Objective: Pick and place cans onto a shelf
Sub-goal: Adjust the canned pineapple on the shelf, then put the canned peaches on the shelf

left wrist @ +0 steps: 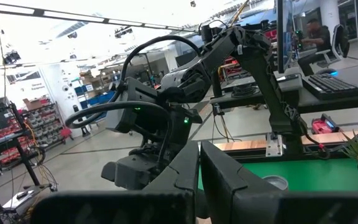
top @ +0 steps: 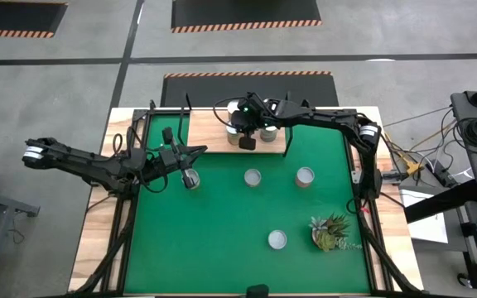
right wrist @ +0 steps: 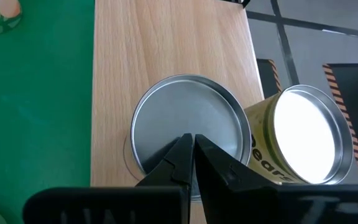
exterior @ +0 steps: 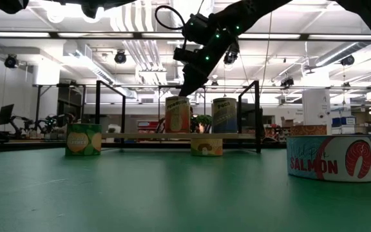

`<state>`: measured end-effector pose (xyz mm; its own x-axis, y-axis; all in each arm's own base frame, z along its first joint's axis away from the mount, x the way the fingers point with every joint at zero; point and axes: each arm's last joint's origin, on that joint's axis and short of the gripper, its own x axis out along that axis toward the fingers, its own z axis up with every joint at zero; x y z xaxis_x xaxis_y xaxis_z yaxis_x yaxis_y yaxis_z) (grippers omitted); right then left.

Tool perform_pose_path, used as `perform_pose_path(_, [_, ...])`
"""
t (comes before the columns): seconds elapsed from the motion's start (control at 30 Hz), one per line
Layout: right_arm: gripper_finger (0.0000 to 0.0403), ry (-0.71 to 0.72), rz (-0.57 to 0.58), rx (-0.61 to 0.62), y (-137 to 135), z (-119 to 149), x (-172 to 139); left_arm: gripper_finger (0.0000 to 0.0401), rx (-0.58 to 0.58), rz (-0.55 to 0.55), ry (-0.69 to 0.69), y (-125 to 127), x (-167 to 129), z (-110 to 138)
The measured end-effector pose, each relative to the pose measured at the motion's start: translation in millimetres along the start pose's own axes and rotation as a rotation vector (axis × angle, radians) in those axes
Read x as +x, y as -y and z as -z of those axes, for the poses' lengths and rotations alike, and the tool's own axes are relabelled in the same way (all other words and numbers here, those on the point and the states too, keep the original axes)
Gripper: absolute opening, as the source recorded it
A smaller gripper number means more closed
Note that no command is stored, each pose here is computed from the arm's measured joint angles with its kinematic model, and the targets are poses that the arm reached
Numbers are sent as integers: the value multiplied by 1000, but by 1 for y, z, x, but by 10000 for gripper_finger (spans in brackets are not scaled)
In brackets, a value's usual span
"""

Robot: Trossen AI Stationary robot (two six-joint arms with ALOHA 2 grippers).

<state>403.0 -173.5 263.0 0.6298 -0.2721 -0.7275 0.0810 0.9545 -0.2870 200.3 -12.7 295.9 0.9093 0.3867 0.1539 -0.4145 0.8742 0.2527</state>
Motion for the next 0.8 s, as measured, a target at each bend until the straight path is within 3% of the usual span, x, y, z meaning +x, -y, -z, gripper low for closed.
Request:
perform_pose_path(0.4, [9, 87, -11, 6, -12, -18, -33, 0, 0, 0, 0, 0, 0, 0])
perform_pose_path(0.63, [9, 51, -227, 122, -61, -29, -65, 0, 2, 11, -29, 1, 0, 3])
perform_pose_path(0.8, [9, -85, -334, 103, -107, -21, -66, 0, 16, 20, -55, 2, 0, 6])
